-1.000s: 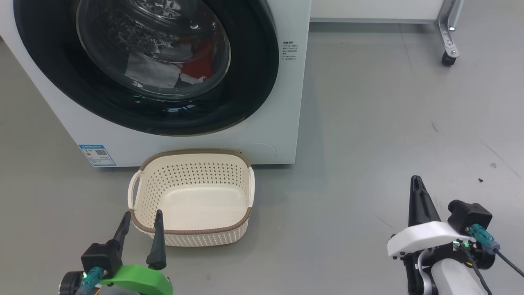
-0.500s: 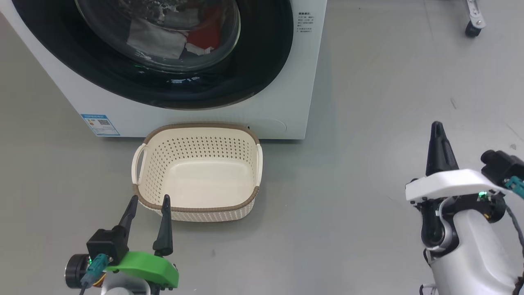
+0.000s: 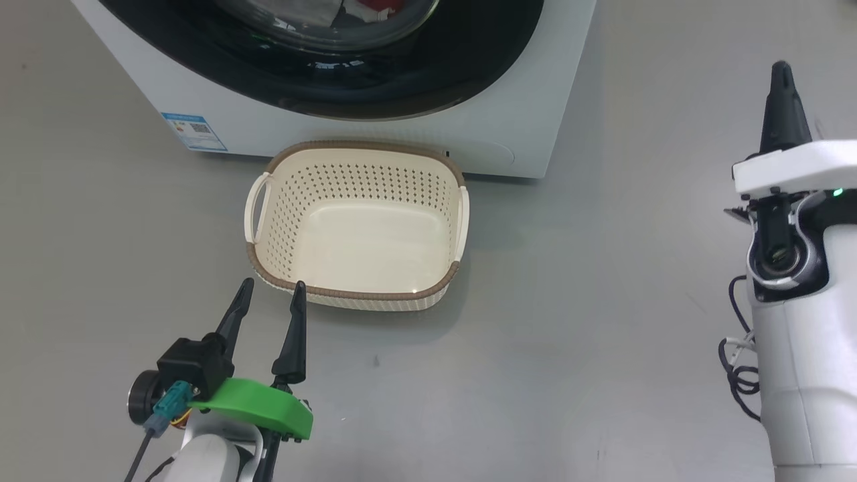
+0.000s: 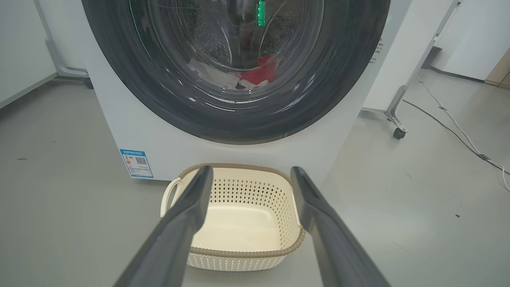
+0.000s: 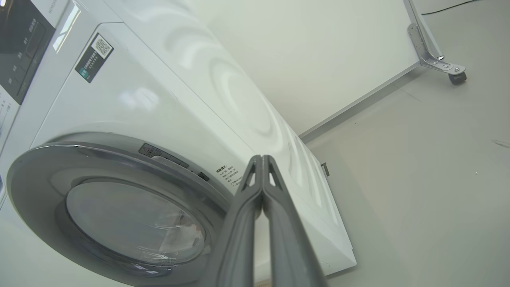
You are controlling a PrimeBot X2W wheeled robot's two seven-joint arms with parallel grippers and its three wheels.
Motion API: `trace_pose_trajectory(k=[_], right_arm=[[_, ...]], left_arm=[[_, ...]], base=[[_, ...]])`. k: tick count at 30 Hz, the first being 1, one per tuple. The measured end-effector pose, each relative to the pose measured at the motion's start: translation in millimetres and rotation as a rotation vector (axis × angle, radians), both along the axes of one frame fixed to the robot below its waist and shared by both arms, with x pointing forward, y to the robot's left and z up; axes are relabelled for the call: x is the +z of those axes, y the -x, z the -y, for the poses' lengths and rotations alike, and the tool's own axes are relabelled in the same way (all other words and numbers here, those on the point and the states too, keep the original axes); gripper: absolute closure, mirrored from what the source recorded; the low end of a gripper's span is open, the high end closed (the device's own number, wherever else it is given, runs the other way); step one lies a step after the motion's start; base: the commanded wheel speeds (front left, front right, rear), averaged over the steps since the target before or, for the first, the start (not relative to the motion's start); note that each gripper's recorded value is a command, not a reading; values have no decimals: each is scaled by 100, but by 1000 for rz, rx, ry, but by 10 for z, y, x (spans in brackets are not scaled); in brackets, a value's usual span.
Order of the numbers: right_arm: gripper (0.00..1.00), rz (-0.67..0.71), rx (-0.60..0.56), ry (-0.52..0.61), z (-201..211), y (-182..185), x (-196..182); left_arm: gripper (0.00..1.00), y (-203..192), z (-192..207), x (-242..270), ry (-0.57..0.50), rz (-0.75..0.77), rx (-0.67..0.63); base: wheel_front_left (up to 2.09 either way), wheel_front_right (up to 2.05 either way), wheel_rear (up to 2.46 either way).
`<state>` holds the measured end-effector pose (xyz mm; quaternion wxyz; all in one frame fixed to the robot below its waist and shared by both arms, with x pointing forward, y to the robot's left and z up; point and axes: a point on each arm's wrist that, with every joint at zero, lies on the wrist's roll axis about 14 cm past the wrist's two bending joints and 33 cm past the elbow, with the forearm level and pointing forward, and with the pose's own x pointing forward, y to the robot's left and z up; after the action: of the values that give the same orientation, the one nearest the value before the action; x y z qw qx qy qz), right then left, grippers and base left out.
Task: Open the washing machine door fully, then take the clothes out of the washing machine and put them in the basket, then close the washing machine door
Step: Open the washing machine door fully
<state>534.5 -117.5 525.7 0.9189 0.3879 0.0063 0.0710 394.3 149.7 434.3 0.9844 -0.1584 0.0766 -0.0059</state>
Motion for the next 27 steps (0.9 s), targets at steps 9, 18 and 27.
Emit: trace_pose_trajectory(k=[9, 18, 27], right_arm=[[100, -27, 115, -64, -317, -525, 79], [100, -93, 228, -135, -689, -946, 24], [100, -147, 315, -208, -1052, -1218, -43]], left_arm=[[0, -157, -84, -59, 16, -10, 22], [0, -256, -188, -157, 33, -34, 53], [0, -241, -321, -259, 18, -68, 87]], base=[[0, 0, 0], [0, 0, 0], [0, 0, 0]])
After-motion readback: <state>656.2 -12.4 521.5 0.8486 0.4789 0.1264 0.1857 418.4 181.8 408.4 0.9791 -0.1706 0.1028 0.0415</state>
